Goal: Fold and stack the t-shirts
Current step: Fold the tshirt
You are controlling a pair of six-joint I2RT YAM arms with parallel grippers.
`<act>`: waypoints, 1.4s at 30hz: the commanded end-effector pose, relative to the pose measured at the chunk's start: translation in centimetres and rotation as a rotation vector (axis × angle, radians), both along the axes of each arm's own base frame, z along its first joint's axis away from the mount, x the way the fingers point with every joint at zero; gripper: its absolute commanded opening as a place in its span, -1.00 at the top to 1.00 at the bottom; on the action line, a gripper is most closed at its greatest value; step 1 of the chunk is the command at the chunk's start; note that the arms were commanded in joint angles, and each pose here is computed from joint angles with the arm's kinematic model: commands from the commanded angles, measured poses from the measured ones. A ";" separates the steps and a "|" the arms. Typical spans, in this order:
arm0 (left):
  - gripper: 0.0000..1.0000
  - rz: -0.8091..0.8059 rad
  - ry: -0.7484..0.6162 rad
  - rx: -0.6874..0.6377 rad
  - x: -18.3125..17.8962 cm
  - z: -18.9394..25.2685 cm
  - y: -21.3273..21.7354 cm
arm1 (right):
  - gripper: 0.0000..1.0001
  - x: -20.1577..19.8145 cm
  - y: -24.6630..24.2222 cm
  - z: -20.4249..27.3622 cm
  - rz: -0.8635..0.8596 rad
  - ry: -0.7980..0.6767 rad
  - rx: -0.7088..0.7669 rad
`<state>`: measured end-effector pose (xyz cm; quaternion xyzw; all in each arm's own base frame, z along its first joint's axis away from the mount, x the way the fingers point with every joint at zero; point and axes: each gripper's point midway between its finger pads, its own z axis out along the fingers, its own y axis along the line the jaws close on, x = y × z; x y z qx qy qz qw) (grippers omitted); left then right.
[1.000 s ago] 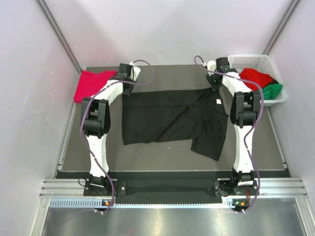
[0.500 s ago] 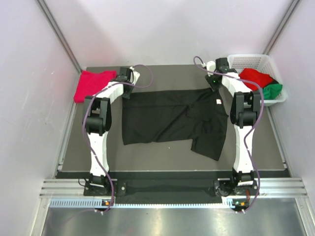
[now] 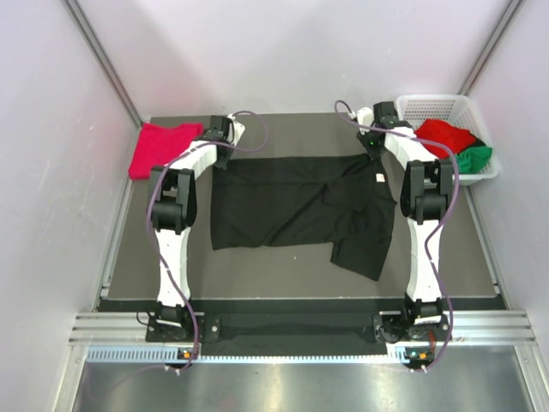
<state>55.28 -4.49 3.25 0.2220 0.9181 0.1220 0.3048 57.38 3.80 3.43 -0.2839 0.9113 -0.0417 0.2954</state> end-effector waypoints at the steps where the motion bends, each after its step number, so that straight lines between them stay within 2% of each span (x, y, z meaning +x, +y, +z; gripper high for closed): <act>1: 1.00 -0.008 0.011 0.017 1.2 -2.8 0.6 | 0.56 -1.0 -0.2 -1.7 0.001 0.063 -0.040; 11: 1.00 -0.018 -0.063 0.014 3.4 -0.9 0.1 | 0.57 1.5 -0.1 -0.2 0.010 -0.015 -0.043; 14: 0.97 0.000 -0.106 0.000 3.4 1.9 0.0 | 0.58 1.9 -0.5 2.0 -0.002 -0.055 -0.060; 16: 0.82 0.014 -0.167 -0.022 3.4 5.8 -0.2 | 0.56 1.7 -0.4 4.1 0.000 -0.082 -0.056; 17: 0.77 0.018 -0.186 -0.033 3.1 7.1 -0.3 | 0.54 1.4 -0.3 6.6 0.000 -0.118 -0.049; 18: 0.69 0.028 -0.244 -0.057 2.9 10.7 -0.3 | 0.52 1.2 -0.4 8.1 -0.002 -0.143 -0.047; 19: 0.67 0.032 -0.263 -0.062 2.4 11.9 -0.3 | 0.48 0.8 -0.6 11.5 -0.011 -0.204 -0.049; 21: 0.62 0.047 -0.350 -0.070 1.5 16.5 0.0 | 0.45 -0.3 -0.8 13.0 -0.020 -0.221 -0.050; 22: 0.61 0.055 -0.368 -0.066 1.1 17.5 0.3 | 0.43 -1.0 -0.9 15.4 -0.021 -0.261 -0.048; 27: 0.53 0.084 -0.422 -0.013 -1.5 20.8 2.0 | 0.38 -4.0 -2.1 16.4 -0.036 -0.249 -0.097; 29: 0.32 0.063 -0.397 -0.001 -3.0 20.7 2.0 | 0.39 -5.8 -2.1 16.7 -0.018 -0.231 -0.096; 30: 0.06 0.015 -0.363 -0.016 -3.7 19.9 1.5 | 0.40 -7.6 -1.3 16.4 0.037 -0.203 -0.065; 31: 0.02 -0.010 -0.345 -0.022 -4.3 19.6 1.2 | 0.40 -8.9 -0.2 16.0 0.102 -0.182 -0.024; 33: 0.02 -0.109 -0.294 -0.059 -6.4 19.5 -0.1 | 0.41 -12.0 1.5 15.1 0.283 -0.147 0.002; 34: 0.02 -0.128 -0.253 -0.065 -7.6 18.1 -0.3 | 0.41 -15.4 3.1 14.1 0.384 -0.125 0.075; 36: 0.02 -0.181 -0.226 -0.075 -9.7 18.0 -0.6 | 0.40 -19.4 4.6 13.1 0.543 -0.117 0.114; 37: 0.03 -0.211 -0.179 -0.086 -11.0 16.2 -1.0 | 0.41 -21.4 5.6 14.2 0.668 -0.182 0.090; 38: 0.03 -0.221 -0.186 -0.085 -11.9 16.5 -1.0 | 0.42 -24.2 5.8 11.2 0.713 -0.120 0.100; 40: 0.03 -0.259 -0.136 -0.106 -13.5 14.5 -1.4 | 0.42 -28.8 6.6 9.2 0.851 -0.083 0.091; 42: 0.03 -0.261 -0.136 -0.104 -14.4 14.1 -1.3 | 0.41 -31.7 7.4 8.7 0.944 -0.091 0.071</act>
